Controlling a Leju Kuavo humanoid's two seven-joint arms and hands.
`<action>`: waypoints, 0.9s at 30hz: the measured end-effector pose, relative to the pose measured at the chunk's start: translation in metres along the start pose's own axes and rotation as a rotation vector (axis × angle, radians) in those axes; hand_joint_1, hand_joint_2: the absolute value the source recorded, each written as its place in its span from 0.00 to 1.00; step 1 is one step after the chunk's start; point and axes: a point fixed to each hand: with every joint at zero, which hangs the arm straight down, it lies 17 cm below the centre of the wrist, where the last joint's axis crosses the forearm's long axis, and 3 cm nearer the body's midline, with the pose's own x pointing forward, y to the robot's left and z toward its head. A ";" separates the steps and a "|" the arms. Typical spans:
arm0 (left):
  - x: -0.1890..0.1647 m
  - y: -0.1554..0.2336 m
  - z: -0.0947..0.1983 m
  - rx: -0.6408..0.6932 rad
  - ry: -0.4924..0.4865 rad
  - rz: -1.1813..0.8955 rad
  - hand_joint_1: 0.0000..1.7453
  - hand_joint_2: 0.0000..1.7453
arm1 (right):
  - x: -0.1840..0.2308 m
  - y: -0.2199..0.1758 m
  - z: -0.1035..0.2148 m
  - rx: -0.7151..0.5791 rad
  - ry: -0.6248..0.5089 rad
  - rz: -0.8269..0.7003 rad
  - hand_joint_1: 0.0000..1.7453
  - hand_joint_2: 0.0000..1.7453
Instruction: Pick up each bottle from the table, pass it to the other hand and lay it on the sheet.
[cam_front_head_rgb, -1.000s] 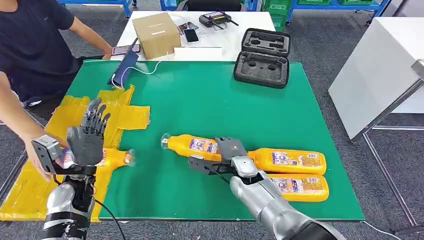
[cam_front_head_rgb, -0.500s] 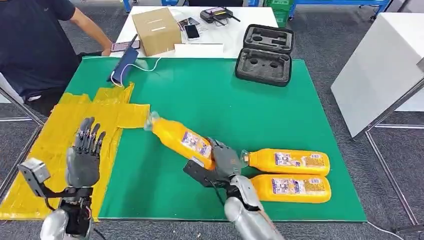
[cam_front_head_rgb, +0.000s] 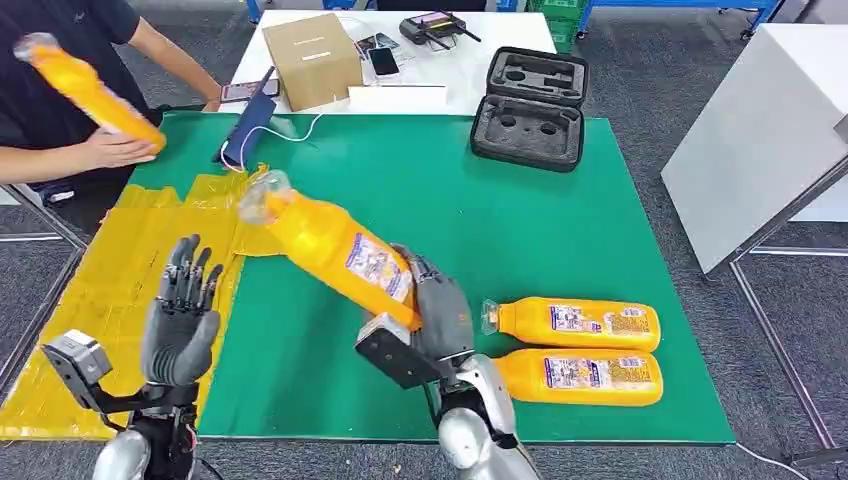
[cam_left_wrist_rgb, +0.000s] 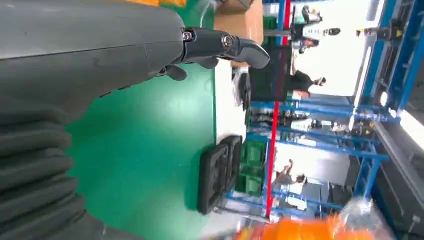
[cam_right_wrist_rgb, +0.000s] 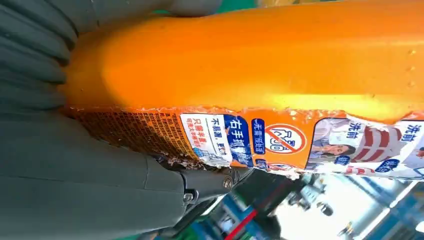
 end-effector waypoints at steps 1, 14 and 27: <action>0.000 -0.006 0.001 -0.013 0.001 0.003 0.00 1.00 | 0.005 0.005 0.000 0.017 -0.012 -0.001 1.00 1.00; 0.010 -0.062 0.007 -0.138 -0.022 0.036 0.00 1.00 | 0.028 0.059 0.004 0.169 -0.083 0.042 1.00 1.00; 0.007 -0.067 0.024 -0.136 -0.014 0.082 1.00 1.00 | 0.027 0.149 0.042 0.442 -0.179 0.171 1.00 1.00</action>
